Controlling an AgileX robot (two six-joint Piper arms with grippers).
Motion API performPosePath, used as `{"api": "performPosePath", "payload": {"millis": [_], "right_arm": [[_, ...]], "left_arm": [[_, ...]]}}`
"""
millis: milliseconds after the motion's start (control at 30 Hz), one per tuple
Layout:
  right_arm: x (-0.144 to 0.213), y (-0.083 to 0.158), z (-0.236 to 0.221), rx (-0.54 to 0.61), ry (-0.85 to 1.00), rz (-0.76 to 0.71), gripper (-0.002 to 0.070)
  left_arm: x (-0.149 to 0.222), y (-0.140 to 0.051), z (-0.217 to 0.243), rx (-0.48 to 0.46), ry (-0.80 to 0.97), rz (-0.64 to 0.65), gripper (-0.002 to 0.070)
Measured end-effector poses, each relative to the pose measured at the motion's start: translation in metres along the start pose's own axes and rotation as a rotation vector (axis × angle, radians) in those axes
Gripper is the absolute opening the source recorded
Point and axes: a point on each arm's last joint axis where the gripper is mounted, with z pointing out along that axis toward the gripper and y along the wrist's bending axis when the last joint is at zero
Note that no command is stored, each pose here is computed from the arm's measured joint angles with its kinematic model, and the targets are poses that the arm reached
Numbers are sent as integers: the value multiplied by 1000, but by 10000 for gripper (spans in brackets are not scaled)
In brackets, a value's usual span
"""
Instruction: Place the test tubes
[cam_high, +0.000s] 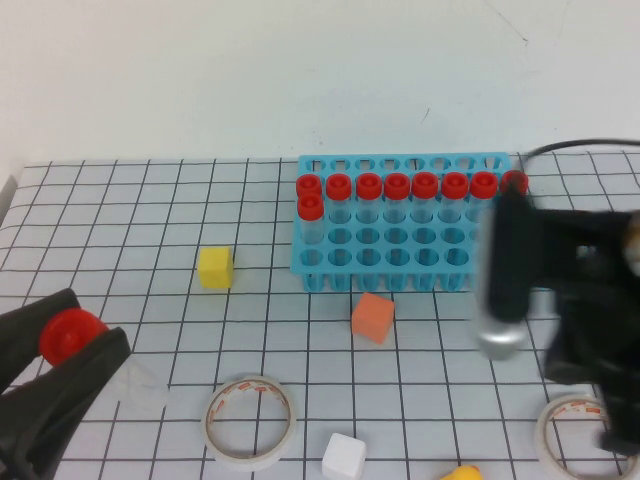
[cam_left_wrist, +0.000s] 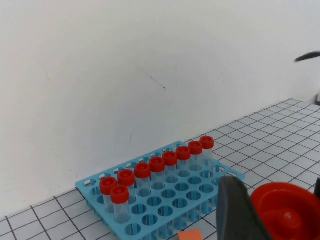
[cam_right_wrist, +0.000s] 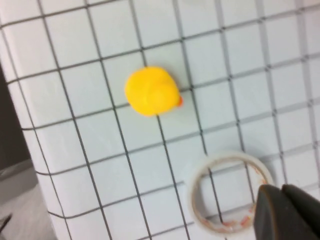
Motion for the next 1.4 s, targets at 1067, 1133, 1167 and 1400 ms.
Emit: {"api": "performPosePath", "payload": {"millis": [1067, 1133, 1167, 1400], "right_arm": [[174, 138, 8, 194, -668, 258, 1], [174, 139, 10, 187, -667, 264, 0], [174, 139, 10, 185, -667, 266, 0], [174, 139, 10, 179, -667, 273, -1]], "left_arm": [[-26, 37, 43, -92, -30, 160, 262], [-34, 43, 53, -92, -24, 168, 262], [-38, 47, 59, -92, -21, 176, 262], [-74, 72, 104, -68, -36, 212, 262]]}}
